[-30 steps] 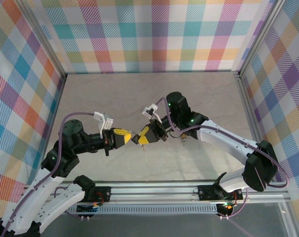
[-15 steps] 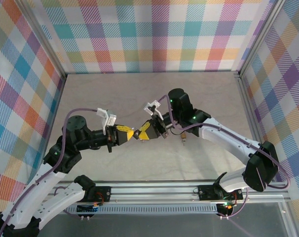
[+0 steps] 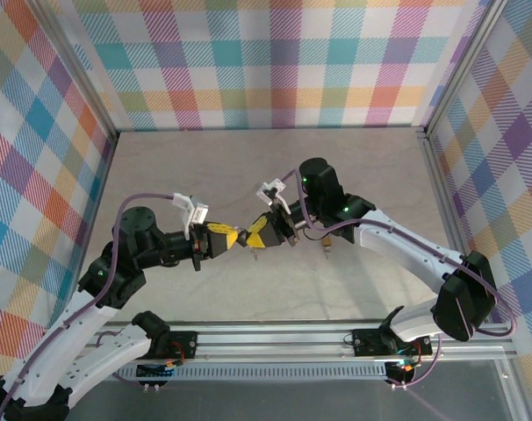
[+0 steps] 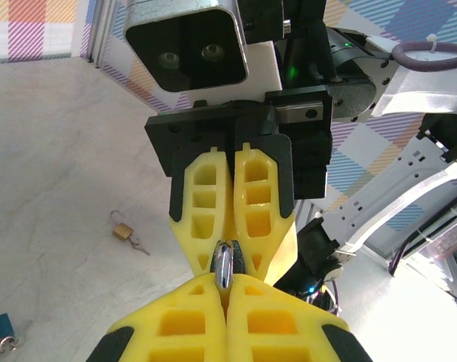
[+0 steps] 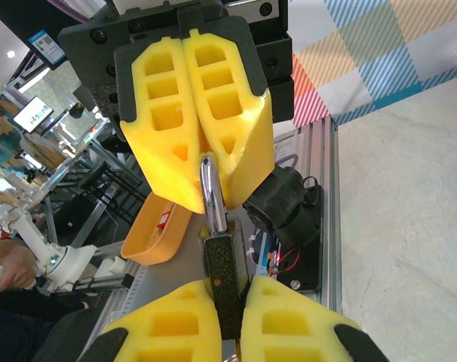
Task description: Lock with the key
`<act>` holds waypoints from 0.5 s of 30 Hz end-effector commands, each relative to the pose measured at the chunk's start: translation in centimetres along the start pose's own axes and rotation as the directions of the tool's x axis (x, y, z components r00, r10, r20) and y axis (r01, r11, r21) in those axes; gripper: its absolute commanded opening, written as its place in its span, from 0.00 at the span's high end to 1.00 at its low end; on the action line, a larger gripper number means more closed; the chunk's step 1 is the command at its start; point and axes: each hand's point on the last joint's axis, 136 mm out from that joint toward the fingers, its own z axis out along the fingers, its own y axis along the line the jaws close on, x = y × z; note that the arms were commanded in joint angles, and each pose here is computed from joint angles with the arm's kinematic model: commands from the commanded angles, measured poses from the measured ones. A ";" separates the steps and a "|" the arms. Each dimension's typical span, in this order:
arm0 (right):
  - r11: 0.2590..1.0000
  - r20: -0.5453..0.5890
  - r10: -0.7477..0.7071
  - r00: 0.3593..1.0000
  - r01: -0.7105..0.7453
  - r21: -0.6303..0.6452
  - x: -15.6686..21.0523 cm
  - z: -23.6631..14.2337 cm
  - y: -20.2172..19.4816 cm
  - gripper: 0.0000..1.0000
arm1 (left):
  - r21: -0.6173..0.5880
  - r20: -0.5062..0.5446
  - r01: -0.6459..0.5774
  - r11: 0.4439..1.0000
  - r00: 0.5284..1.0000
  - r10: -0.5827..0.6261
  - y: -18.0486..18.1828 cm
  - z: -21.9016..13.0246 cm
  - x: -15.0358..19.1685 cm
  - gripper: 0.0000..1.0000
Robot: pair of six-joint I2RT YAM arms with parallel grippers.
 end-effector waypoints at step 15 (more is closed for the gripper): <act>0.936 0.173 -0.334 0.927 0.304 0.179 -5.5 -1.2 1.1 0.65 | 0.025 -0.261 0.147 0.989 0.956 -0.135 -0.4 -0.6 8.4 1.00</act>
